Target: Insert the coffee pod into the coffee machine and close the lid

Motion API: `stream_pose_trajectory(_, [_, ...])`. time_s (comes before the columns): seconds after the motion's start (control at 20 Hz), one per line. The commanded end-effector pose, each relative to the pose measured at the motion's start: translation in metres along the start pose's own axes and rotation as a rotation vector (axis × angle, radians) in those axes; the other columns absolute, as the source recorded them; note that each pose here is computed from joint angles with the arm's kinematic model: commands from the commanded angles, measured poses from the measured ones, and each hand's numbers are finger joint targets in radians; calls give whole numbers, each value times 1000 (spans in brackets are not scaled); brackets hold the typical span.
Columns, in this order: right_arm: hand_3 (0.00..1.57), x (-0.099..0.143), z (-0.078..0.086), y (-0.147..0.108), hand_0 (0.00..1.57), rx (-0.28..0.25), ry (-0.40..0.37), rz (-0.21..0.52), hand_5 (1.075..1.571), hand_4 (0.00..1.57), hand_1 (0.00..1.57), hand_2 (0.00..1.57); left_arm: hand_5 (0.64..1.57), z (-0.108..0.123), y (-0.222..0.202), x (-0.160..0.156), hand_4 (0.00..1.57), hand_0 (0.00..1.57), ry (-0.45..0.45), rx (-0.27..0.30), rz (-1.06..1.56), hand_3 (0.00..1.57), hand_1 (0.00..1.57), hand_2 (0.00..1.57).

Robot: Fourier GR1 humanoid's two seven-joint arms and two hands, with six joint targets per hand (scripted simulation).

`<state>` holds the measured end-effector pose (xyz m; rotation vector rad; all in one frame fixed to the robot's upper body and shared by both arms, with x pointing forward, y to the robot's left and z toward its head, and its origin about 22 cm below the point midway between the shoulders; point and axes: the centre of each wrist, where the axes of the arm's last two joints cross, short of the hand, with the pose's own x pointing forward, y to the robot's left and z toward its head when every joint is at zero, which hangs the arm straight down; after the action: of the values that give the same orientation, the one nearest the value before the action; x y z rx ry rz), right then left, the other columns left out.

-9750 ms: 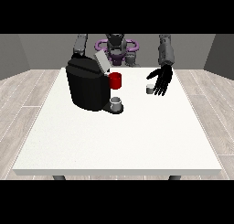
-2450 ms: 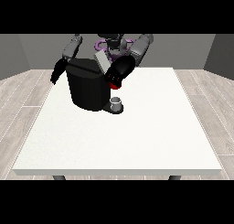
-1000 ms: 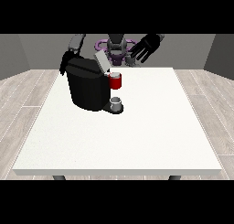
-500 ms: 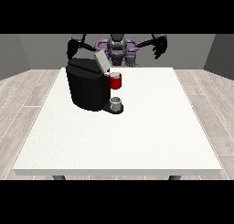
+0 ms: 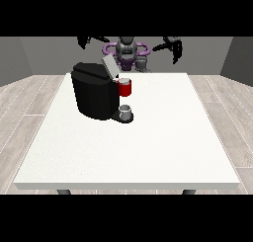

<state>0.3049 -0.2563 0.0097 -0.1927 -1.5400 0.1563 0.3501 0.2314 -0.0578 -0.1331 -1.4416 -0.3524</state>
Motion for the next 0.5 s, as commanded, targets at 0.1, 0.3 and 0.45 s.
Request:
stream_pose_trajectory(0.1, [0, 18, -21, -18, 0, -41, -20, -36, 1571, 0, 0, 0, 1571, 0, -8, 17, 457, 0, -34, 18, 33, 0, 0, 0])
stream_pose_trajectory(0.3, [0, 26, -35, -38, 0, -51, 22, -67, 1571, 175, 0, 0, 1571, 10, 8, 27, 396, 0, -81, -20, 13, 0, 0, 0])
stream_pose_trajectory(0.45, [0, 16, -35, -49, 0, -57, 68, -149, 1571, 83, 0, 0, 1571, 9, -7, 33, 366, 0, -60, 2, 29, 0, 0, 0])
